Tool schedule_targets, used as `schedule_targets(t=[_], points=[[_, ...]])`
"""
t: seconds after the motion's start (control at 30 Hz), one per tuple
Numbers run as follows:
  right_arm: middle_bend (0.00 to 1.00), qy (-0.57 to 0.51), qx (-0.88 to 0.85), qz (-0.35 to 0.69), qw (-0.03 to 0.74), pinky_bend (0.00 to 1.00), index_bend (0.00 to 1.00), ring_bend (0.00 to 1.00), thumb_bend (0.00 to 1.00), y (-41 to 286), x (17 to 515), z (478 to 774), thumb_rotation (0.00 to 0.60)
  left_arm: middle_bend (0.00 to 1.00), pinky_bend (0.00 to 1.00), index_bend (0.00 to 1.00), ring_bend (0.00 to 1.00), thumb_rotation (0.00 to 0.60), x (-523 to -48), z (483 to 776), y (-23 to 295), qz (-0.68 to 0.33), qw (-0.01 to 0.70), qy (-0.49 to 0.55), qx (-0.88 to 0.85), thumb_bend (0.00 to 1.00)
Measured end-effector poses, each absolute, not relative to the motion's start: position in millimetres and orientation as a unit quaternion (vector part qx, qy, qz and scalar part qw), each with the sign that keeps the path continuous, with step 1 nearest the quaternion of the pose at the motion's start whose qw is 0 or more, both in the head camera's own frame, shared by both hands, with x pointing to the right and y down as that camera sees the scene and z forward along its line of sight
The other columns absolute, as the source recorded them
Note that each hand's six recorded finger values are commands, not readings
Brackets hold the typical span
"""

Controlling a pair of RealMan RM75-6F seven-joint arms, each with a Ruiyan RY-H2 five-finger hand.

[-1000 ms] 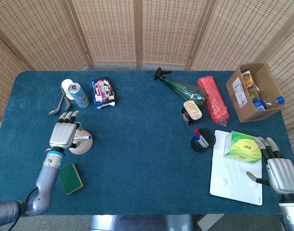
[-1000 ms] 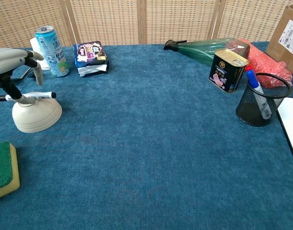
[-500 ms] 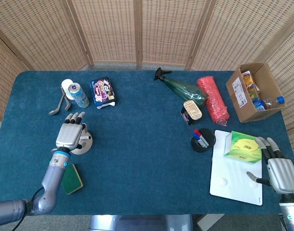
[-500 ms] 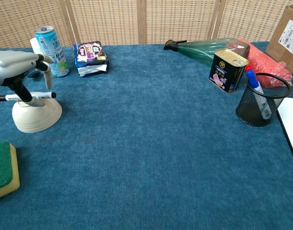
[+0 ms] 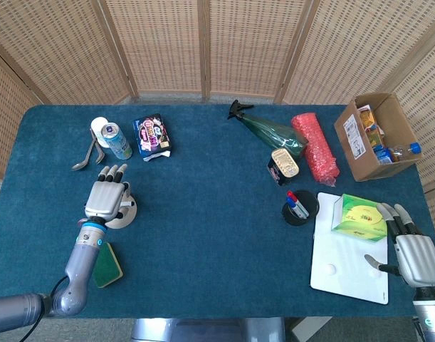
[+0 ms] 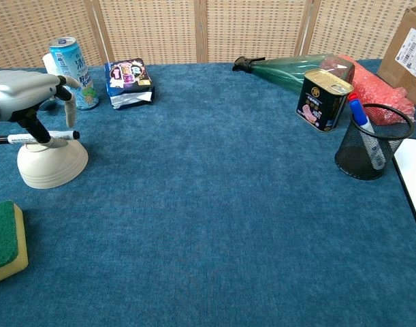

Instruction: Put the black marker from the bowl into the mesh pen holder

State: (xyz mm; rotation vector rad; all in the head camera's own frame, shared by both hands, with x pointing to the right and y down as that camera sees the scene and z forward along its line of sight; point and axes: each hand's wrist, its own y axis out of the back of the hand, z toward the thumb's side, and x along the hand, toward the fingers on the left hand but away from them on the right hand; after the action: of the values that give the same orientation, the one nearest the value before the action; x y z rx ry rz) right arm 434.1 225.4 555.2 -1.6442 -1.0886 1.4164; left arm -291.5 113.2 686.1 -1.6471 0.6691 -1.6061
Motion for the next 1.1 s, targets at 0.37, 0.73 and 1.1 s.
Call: schedule_targets(t=[0.37,0.73,1.1], points=[[0.00,-0.421,-0.635,0.547,0.347,0.31,0.00,0.00,0.00,224.9,435.4,556.1,0.600,0.00,0.06,0.51,0.00,0.600,-287.9,690.5,112.2,-0.625,0.365,0.260,-0.639,0.39],[0.00,-0.419,-0.636,0.548,0.346,0.31,0.00,0.00,0.00,225.3,434.6,557.7,0.600,0.00,0.07,0.53,0.00,0.600,-287.1,680.5,108.5,-0.613,0.368,0.273,-0.643,0.39],[0.00,-0.417,-0.636,0.550,0.345,0.31,0.00,0.00,0.00,225.6,434.8,559.2,0.600,0.00,0.08,0.54,0.00,0.600,-286.7,646.9,103.3,-0.588,0.380,0.296,-0.650,0.39]])
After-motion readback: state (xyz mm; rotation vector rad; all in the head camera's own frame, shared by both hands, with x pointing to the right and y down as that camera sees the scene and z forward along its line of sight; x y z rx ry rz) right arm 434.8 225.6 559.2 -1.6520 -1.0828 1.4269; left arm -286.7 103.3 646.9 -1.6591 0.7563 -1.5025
